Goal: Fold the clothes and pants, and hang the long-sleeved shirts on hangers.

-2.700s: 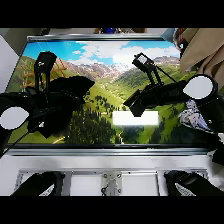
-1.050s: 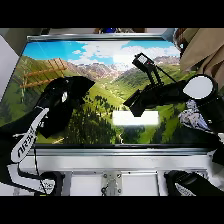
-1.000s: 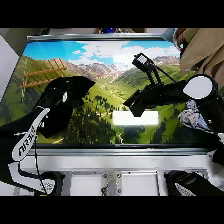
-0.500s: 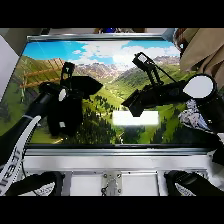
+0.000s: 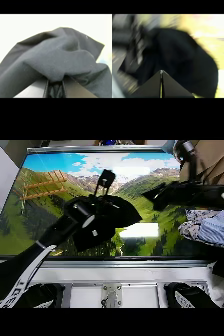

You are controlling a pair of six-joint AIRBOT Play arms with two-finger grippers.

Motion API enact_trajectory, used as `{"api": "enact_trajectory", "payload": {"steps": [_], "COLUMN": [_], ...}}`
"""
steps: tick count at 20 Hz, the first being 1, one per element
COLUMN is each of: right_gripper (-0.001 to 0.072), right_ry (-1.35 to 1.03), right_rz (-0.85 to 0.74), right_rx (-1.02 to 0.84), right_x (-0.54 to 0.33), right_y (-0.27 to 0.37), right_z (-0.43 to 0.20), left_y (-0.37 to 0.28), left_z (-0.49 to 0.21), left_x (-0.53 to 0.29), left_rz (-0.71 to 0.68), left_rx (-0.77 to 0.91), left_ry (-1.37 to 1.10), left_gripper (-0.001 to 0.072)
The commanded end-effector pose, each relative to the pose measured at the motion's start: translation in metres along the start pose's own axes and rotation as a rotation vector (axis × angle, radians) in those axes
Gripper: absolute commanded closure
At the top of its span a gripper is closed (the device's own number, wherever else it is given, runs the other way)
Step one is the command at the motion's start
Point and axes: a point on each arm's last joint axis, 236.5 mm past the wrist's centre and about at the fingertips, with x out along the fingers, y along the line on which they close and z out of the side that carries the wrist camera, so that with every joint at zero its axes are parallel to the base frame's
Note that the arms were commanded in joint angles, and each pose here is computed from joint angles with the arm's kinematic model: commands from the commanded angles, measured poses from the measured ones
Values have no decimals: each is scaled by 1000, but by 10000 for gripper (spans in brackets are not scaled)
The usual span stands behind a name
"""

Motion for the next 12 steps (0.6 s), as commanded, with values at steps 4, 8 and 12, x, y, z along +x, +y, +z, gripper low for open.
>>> {"api": "enact_trajectory", "payload": {"steps": [4,8,12], "right_gripper": [688,685,692], "right_ry": [-179,-162,-136], "right_rz": [-301,-330,-315], "right_rx": [291,338,317], "right_x": [-76,-88,-80], "right_y": [-109,-122,-114], "right_z": [16,5,3], "left_y": [-57,14,39], "left_z": [63,40,-59], "left_x": [54,37,16], "left_rz": [-97,21,76], "left_rx": [-76,-165,-170], "left_ry": [-49,124,325], "left_gripper": [123,49,49]}}
